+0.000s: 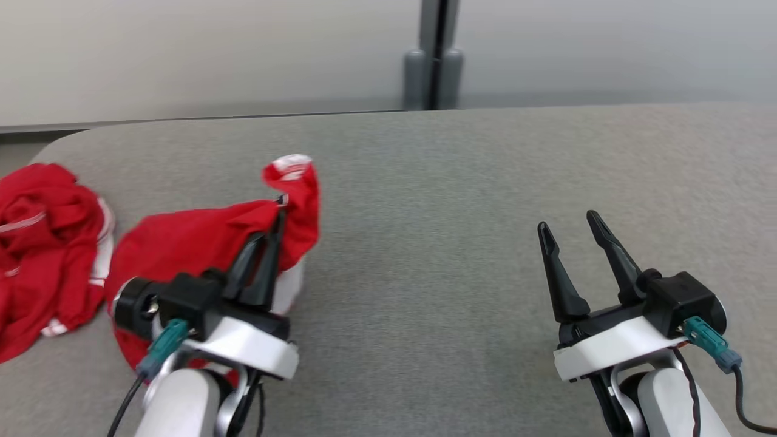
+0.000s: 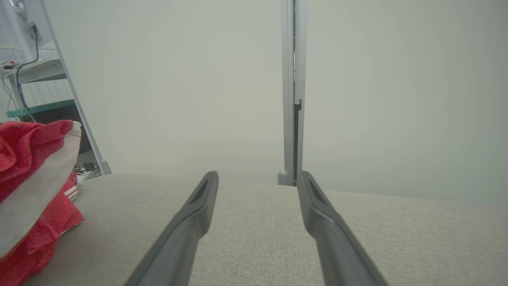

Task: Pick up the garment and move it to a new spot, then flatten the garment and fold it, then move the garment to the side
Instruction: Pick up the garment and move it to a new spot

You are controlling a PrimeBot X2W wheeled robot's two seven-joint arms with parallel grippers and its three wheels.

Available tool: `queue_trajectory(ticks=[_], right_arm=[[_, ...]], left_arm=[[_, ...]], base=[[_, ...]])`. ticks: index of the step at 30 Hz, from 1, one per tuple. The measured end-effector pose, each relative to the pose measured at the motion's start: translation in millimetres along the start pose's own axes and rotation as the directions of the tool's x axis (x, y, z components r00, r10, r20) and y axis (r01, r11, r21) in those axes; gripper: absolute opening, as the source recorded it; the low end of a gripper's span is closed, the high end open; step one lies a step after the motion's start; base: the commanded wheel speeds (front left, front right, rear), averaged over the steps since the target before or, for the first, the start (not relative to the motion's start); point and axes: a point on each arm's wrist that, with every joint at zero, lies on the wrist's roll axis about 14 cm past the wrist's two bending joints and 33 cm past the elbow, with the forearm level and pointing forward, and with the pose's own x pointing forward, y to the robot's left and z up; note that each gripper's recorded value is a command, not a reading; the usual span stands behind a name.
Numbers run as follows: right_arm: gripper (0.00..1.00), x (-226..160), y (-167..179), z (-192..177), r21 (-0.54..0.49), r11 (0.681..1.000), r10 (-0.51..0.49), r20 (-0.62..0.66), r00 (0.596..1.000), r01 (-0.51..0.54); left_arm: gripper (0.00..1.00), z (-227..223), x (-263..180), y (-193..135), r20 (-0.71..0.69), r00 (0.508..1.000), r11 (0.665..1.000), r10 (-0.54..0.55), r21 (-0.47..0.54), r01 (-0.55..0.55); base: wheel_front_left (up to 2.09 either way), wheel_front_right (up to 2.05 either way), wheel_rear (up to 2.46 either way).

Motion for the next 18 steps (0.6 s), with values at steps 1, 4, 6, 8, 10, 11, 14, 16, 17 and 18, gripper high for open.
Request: queue_trajectory(ticks=[1,4,6,8,10,11,14,16,17,18], right_arm=[[1.00,-2.5,-5.8,0.6,-0.001,1.000,-0.018,0.001,1.000,0.018],[1.00,-12.4,-26.2,1.3,-0.001,0.996,-0.084,0.006,0.996,0.084],[1.00,-20.6,-39.6,0.0,0.004,0.992,-0.129,0.005,0.992,0.129],[1.00,-30.2,-53.5,-2.7,0.009,0.984,-0.179,0.000,0.984,0.179],[1.00,-40.6,-68.8,-5.0,0.008,0.973,-0.231,-0.004,0.973,0.231],[1.00,-46.9,-77.2,-7.0,0.009,0.965,-0.261,-0.008,0.965,0.261],[1.00,-64.6,-98.6,-16.1,0.008,0.941,-0.337,-0.034,0.941,0.338],[1.00,-74.4,-109.7,-22.7,0.010,0.925,-0.378,-0.051,0.924,0.379],[1.00,-78.0,-114.1,-25.7,0.014,0.918,-0.394,-0.056,0.917,0.395],[1.00,-81.1,-117.6,-30.1,0.022,0.912,-0.408,-0.069,0.910,0.410]], left_arm=[[0.00,-0.8,7.6,-15.0,0.001,0.999,0.999,-0.046,-0.013,0.046],[0.00,1.4,31.4,-65.5,0.019,0.980,0.979,-0.200,-0.043,0.200],[0.00,3.6,44.7,-100.2,0.035,0.953,0.951,-0.301,-0.058,0.302],[0.00,5.3,54.5,-138.2,0.051,0.912,0.909,-0.408,-0.072,0.411],[0.00,5.3,61.2,-172.5,0.061,0.864,0.860,-0.499,-0.085,0.503],[0.00,2.1,62.7,-188.7,0.055,0.838,0.833,-0.542,-0.091,0.545],[0.00,-22.7,60.3,-226.5,-0.002,0.765,0.758,-0.644,-0.138,0.637],[0.00,-42.7,57.0,-242.3,-0.037,0.723,0.718,-0.689,-0.169,0.675],[0.05,-57.6,54.3,-247.9,-0.079,0.700,0.701,-0.709,-0.186,0.689],[0.71,-70.0,51.8,-251.0,-0.103,0.686,0.690,-0.720,-0.213,0.692]], base=[[0.00,0.00,0.00],[0.00,0.00,0.00],[0.00,0.00,0.00],[0.00,0.00,0.00],[0.00,0.00,0.00],[0.00,0.00,0.00],[0.00,0.00,0.00],[0.00,0.00,0.00],[0.00,0.00,0.00],[0.00,0.00,0.00]])
